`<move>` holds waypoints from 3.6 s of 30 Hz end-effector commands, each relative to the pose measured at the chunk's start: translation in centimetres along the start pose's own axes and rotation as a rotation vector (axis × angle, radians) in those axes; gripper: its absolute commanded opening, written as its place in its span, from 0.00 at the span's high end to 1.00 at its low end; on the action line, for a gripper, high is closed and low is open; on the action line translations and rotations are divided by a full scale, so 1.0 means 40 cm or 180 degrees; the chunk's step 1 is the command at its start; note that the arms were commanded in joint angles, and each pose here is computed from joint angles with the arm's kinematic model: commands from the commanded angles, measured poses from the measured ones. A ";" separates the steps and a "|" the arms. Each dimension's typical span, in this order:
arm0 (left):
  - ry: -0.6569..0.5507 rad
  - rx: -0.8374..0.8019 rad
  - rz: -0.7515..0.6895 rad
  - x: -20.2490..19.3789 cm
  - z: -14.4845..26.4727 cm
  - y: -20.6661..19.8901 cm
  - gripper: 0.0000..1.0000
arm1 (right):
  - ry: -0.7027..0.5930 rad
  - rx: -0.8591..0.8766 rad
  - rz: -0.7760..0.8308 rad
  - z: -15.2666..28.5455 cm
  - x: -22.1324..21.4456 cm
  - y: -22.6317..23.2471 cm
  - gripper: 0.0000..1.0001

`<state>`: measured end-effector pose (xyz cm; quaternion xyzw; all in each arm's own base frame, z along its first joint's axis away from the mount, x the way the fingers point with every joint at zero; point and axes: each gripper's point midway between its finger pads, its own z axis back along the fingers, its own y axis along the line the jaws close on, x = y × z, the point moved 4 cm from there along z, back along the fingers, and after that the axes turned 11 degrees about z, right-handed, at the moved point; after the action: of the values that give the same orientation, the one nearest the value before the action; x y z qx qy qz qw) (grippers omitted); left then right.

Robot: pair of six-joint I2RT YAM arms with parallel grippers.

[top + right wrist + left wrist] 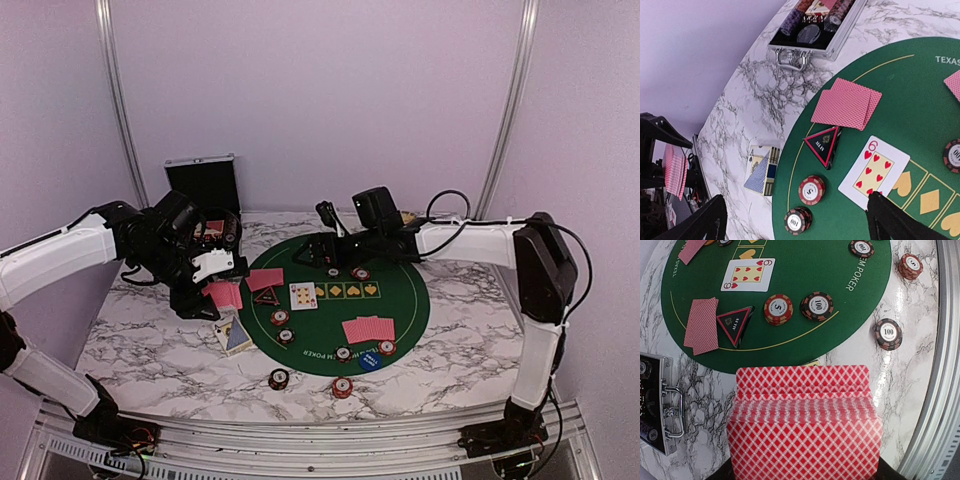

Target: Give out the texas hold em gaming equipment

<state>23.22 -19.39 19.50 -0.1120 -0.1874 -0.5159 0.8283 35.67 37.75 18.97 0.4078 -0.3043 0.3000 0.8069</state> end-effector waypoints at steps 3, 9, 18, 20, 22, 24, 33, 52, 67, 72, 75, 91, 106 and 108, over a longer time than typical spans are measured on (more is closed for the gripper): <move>-0.0069 -0.0016 -0.0057 0.021 0.022 0.002 1.00 | 0.0046 0.0110 -0.0093 -0.021 -0.013 0.044 0.15; -0.0048 -0.0034 -0.0076 0.024 0.015 0.005 1.00 | 0.0171 0.0205 -0.0225 -0.102 -0.041 0.008 0.18; -0.0030 -0.0061 -0.0098 0.031 0.006 0.009 1.00 | 0.0348 0.0001 -0.0259 -0.211 -0.100 -0.091 0.22; -0.0025 -0.0052 -0.0103 0.032 0.005 0.011 1.00 | 0.0349 -0.0048 -0.0260 -0.221 -0.109 -0.111 0.22; -0.0024 -0.0041 -0.0112 0.034 0.006 0.014 1.00 | 0.0359 -0.0096 -0.0315 -0.225 -0.120 -0.140 0.22; -0.0017 -0.0037 -0.0118 0.036 0.004 0.016 1.00 | 0.0375 -0.0120 -0.0364 -0.230 -0.134 -0.160 0.22; 0.0002 -0.0036 -0.0135 0.044 -0.002 0.022 1.00 | 0.0431 -0.0440 -0.0508 -0.207 -0.186 -0.257 0.24; -0.0001 -0.0058 -0.0111 0.036 -0.003 0.022 1.00 | 0.0759 -0.1900 0.0421 -0.201 -0.195 -0.232 0.26; -0.0031 -0.0047 -0.0080 0.026 0.007 0.028 1.00 | 0.1142 -0.2589 0.0867 -0.213 -0.256 -0.215 0.24; -0.0053 -0.0033 -0.0084 0.022 0.015 0.027 1.00 | 0.1446 -0.2830 0.0897 -0.194 -0.287 -0.238 0.25; -0.0045 -0.0040 -0.0080 0.018 0.013 0.025 1.00 | 0.1474 -0.2841 0.0883 -0.179 -0.308 -0.240 0.26; -0.0033 -0.0154 -0.0108 0.061 -0.017 0.041 1.00 | 0.0318 -0.1318 0.0162 -0.081 -0.033 0.000 0.23; -0.0069 -0.0183 -0.0138 0.077 -0.016 0.035 1.00 | 0.0071 0.0952 -0.0967 -0.048 -0.042 0.178 0.11; -0.0074 -0.0181 -0.0136 0.076 -0.014 0.034 1.00 | 0.0095 0.1068 -0.0992 -0.060 -0.044 0.197 0.11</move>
<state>25.86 -20.95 18.85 -0.1228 -0.1687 -0.5346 0.8190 30.79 40.92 17.96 0.4963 -0.2030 0.2107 0.8174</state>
